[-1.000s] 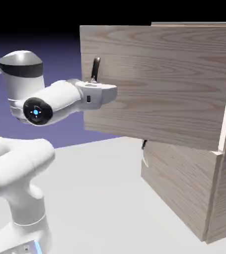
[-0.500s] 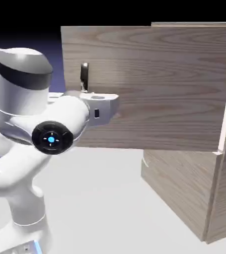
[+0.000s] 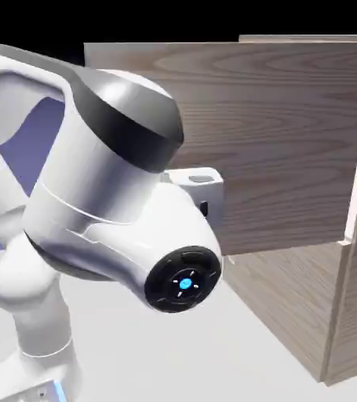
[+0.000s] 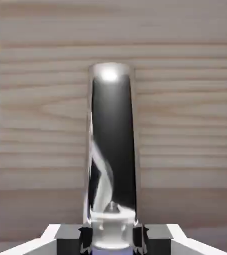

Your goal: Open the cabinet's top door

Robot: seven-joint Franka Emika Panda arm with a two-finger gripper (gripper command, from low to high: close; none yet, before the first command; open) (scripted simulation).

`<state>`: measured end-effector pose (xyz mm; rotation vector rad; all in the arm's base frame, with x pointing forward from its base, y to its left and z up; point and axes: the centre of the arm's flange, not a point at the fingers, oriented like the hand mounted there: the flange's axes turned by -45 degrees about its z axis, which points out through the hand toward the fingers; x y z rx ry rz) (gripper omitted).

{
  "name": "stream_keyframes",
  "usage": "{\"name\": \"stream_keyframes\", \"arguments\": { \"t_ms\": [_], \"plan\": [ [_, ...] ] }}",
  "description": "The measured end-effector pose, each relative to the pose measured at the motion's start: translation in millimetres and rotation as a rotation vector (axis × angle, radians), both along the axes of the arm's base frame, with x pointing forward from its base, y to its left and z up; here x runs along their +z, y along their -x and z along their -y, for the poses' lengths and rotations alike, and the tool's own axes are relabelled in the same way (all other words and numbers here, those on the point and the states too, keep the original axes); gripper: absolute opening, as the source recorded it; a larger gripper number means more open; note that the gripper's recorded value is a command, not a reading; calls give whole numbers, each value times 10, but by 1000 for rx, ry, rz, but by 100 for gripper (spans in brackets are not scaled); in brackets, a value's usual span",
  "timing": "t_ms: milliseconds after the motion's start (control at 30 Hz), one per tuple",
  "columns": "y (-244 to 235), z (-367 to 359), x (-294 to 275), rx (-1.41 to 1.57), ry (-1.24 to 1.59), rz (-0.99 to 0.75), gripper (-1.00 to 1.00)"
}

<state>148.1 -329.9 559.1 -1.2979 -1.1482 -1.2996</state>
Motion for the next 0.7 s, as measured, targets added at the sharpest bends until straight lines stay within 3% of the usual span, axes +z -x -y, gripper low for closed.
{"name": "stream_keyframes", "arguments": {
  "t_ms": [700],
  "plan": [
    [-76, 282, -3, 69, 0, -1, -100]
  ]
}}
